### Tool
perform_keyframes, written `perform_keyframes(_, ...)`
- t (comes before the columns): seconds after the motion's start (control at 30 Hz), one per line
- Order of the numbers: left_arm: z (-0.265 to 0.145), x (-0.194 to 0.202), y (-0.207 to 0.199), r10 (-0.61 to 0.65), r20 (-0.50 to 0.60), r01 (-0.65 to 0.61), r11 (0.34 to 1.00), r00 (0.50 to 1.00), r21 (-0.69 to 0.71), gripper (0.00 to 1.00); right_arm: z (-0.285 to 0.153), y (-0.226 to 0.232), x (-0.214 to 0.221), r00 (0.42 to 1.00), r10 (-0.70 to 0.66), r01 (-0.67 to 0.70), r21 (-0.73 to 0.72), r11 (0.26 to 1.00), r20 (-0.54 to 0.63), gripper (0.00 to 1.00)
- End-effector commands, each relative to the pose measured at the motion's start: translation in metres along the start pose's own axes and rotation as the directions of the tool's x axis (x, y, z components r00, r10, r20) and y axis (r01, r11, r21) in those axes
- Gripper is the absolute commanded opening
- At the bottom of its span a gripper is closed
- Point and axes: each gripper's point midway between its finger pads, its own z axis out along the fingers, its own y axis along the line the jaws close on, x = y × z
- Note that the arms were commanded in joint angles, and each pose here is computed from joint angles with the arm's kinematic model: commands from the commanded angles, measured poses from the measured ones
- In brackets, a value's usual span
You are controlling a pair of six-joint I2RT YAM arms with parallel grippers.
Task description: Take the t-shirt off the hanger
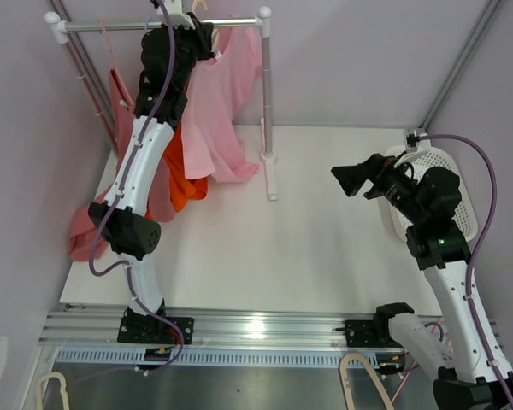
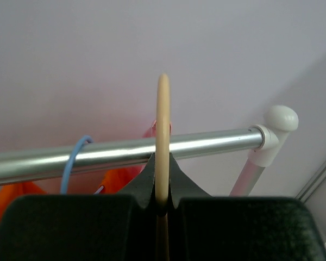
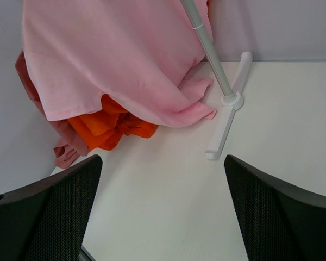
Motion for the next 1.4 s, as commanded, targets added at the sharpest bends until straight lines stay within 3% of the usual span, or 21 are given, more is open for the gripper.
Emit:
perform_keyframes(0.0,-0.033,-0.086,-0.006,-0.044,0.164,0.048,0.999,0.985,-0.021,0.01,-0.005,0.007,-0.006,1.000,-0.015,0.015,-0.013,1.000,0.018,0.99)
perform_keyframes(0.2,-0.050,-0.080,0.002,-0.072,0.094,0.084,0.988,0.993,-0.133,0.01,-0.001,0.014,-0.017,1.000,0.015,-0.015,-0.007,1.000,-0.006,0.99)
perform_keyframes(0.27,-0.056,-0.063,0.008,-0.090,0.048,0.098,0.972,0.995,-0.213,0.01,0.005,0.014,-0.009,0.998,0.026,-0.027,-0.011,1.000,-0.062,0.99)
perform_keyframes(0.4,-0.081,-0.050,0.021,-0.169,0.014,0.161,0.908,0.986,-0.386,0.01,0.016,0.058,0.005,0.985,-0.001,-0.040,-0.234,0.971,-0.172,0.99)
perform_keyframes(0.5,-0.109,-0.050,0.024,-0.195,0.023,0.180,0.843,0.980,-0.507,0.01,0.018,0.111,0.008,0.980,-0.102,0.018,-0.431,0.902,-0.173,1.00)
perform_keyframes(0.63,-0.135,-0.046,0.004,-0.170,-0.023,0.134,0.849,0.985,-0.511,0.01,0.013,0.166,0.022,0.971,-0.208,0.089,-0.623,0.777,-0.119,0.99)
perform_keyframes(0.77,-0.155,-0.048,0.000,-0.189,-0.051,0.137,0.847,0.981,-0.513,0.01,0.022,0.199,0.051,0.944,-0.303,0.119,-0.718,0.686,-0.132,1.00)
perform_keyframes(1.07,-0.165,-0.025,-0.016,-0.253,-0.105,0.182,0.877,0.962,-0.445,0.01,0.076,0.215,0.096,0.923,-0.346,0.124,-0.722,0.681,-0.168,0.98)
perform_keyframes(1.23,-0.161,-0.020,-0.023,-0.274,-0.118,0.202,0.885,0.954,-0.419,0.01,0.099,0.228,0.096,0.938,-0.323,0.129,-0.739,0.661,-0.126,0.92)
perform_keyframes(1.3,-0.158,-0.020,-0.026,-0.280,-0.116,0.211,0.888,0.953,-0.408,0.01,0.109,0.229,0.110,0.930,-0.329,0.102,-0.741,0.664,-0.166,0.86)
perform_keyframes(1.33,-0.158,-0.020,-0.026,-0.282,-0.117,0.214,0.889,0.952,-0.405,0.01,0.111,0.232,0.113,0.925,-0.334,0.096,-0.743,0.662,-0.178,0.61)
perform_keyframes(1.37,-0.156,-0.020,-0.026,-0.282,-0.114,0.214,0.888,0.953,-0.407,0.01,0.113,0.236,0.109,0.927,-0.335,0.100,-0.745,0.660,-0.172,0.47)
